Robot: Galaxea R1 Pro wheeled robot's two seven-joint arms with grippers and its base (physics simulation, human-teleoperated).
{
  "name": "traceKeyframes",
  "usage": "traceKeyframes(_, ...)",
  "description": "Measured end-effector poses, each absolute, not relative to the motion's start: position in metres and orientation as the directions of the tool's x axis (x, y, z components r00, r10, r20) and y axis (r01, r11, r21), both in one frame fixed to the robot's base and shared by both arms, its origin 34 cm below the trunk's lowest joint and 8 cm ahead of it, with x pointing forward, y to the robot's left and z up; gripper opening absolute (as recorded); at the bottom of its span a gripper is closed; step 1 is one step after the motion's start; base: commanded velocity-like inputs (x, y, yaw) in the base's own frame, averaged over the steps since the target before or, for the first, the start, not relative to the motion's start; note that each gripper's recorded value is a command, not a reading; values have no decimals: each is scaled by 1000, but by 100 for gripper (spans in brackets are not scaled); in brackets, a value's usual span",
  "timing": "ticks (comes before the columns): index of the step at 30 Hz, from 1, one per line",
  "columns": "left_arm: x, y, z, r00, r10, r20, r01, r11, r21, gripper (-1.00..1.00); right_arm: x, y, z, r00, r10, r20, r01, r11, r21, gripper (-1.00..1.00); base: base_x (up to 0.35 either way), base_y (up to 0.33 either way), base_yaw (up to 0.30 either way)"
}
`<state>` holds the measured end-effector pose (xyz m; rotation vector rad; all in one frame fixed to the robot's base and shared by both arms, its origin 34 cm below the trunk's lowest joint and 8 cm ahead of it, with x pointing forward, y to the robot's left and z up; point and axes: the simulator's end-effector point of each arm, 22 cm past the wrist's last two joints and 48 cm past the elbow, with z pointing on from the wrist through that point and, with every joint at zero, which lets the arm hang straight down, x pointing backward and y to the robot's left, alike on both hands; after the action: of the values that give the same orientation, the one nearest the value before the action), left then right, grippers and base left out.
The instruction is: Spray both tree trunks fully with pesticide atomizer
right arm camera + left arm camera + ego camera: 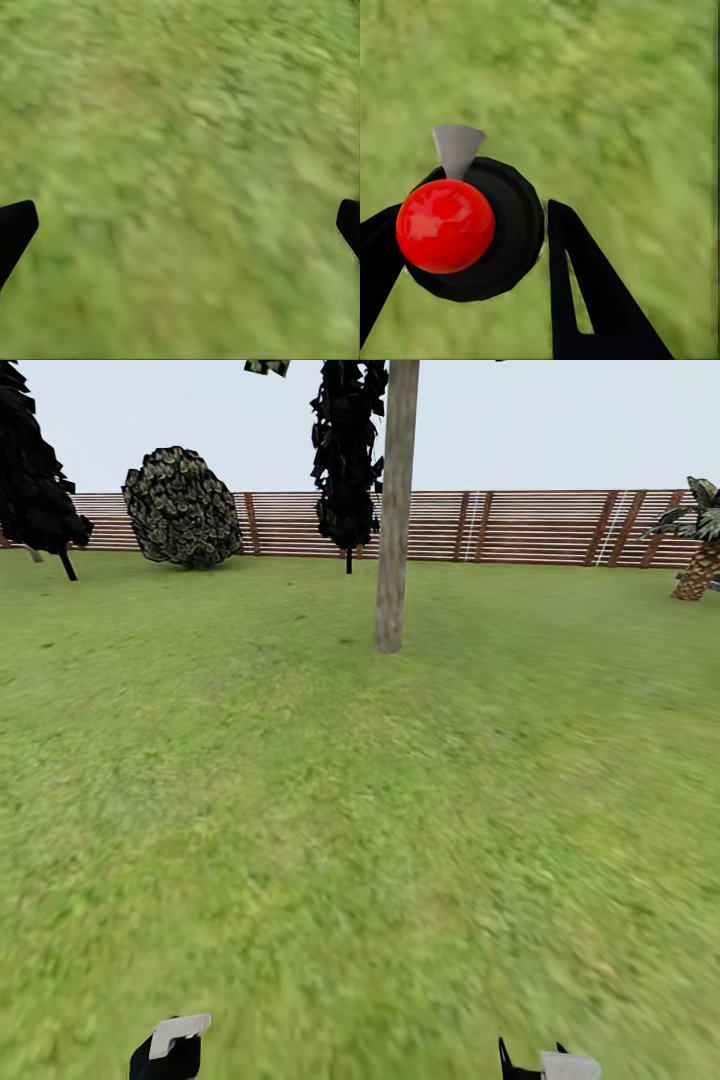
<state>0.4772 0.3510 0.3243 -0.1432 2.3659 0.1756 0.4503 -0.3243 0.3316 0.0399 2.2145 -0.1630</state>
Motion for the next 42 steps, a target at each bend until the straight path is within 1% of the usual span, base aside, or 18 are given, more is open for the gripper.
traceKeyframes(42, 477, 352, 324, -715, -52, -697, -155, 984, 86, -100, 450, -324, 332, -605, -30, -796, 87, 991, -103, 100, 327, -112, 0)
